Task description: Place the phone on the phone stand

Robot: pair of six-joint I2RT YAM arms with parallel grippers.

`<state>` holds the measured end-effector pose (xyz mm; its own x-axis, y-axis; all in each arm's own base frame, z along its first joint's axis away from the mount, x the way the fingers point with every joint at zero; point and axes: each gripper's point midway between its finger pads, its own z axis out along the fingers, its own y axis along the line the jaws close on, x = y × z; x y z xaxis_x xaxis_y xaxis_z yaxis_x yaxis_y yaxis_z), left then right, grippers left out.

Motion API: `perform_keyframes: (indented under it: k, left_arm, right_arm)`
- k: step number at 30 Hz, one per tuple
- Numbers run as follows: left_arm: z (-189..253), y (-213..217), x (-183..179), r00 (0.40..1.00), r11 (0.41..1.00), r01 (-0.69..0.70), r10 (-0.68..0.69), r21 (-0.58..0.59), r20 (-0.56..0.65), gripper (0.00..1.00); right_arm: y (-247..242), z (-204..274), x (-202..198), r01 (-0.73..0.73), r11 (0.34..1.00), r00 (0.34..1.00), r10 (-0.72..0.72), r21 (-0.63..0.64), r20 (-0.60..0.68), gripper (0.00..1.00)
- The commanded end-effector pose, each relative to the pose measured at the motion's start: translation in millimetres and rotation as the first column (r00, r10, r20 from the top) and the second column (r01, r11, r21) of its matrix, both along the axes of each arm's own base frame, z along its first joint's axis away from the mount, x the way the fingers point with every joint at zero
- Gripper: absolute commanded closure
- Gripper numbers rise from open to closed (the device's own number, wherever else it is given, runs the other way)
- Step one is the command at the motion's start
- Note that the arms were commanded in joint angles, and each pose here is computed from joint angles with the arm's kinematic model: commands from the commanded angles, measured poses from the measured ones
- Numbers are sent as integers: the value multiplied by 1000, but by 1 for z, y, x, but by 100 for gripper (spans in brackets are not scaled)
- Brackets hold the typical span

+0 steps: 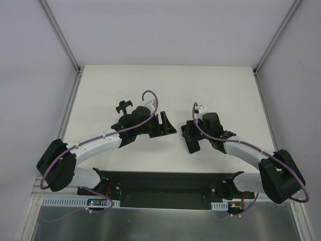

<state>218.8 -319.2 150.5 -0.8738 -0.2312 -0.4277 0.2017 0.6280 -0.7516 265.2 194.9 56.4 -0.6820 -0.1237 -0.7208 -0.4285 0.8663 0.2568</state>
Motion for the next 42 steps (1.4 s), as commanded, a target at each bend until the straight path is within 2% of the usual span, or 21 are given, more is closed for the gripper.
perform_keyframes:
  k: [1, 6, 9, 16, 22, 26, 34, 42]
  left_arm:
    - [34, -35, 18, 996, 991, 77, -72, -106, 49, 27]
    - [9, -47, 35, 996, 994, 91, -92, -64, -4, 28]
    - [8, -49, 37, 997, 995, 82, -83, -65, -9, 33]
    - [23, -15, 23, 994, 998, -6, 13, -59, 105, 27]
    - [38, -40, 13, 982, 982, 170, -162, -80, 99, 27]
    - [24, -56, 14, 969, 968, 245, -244, -50, 39, 30]
    - [16, -66, 17, 963, 962, 270, -270, -45, 13, 53]
    - [6, -76, 6, 944, 944, 327, -329, -50, -20, 64]
  right_arm:
    - [25, 44, 10, -98, 986, 983, 76, 132, 165, 99]
    - [30, 54, 5, -138, 978, 973, 105, 158, 204, 99]
    - [30, 59, 2, -150, 974, 966, 108, 167, 235, 99]
    - [31, 76, -7, -181, 964, 946, 116, 197, 302, 99]
    - [41, 90, -19, -245, 946, 922, 161, 211, 351, 99]
    - [42, 93, -23, -262, 941, 914, 170, 214, 368, 99]
    - [44, 95, -25, -273, 940, 908, 181, 205, 379, 99]
    - [46, 98, -26, -282, 937, 904, 185, 209, 386, 99]
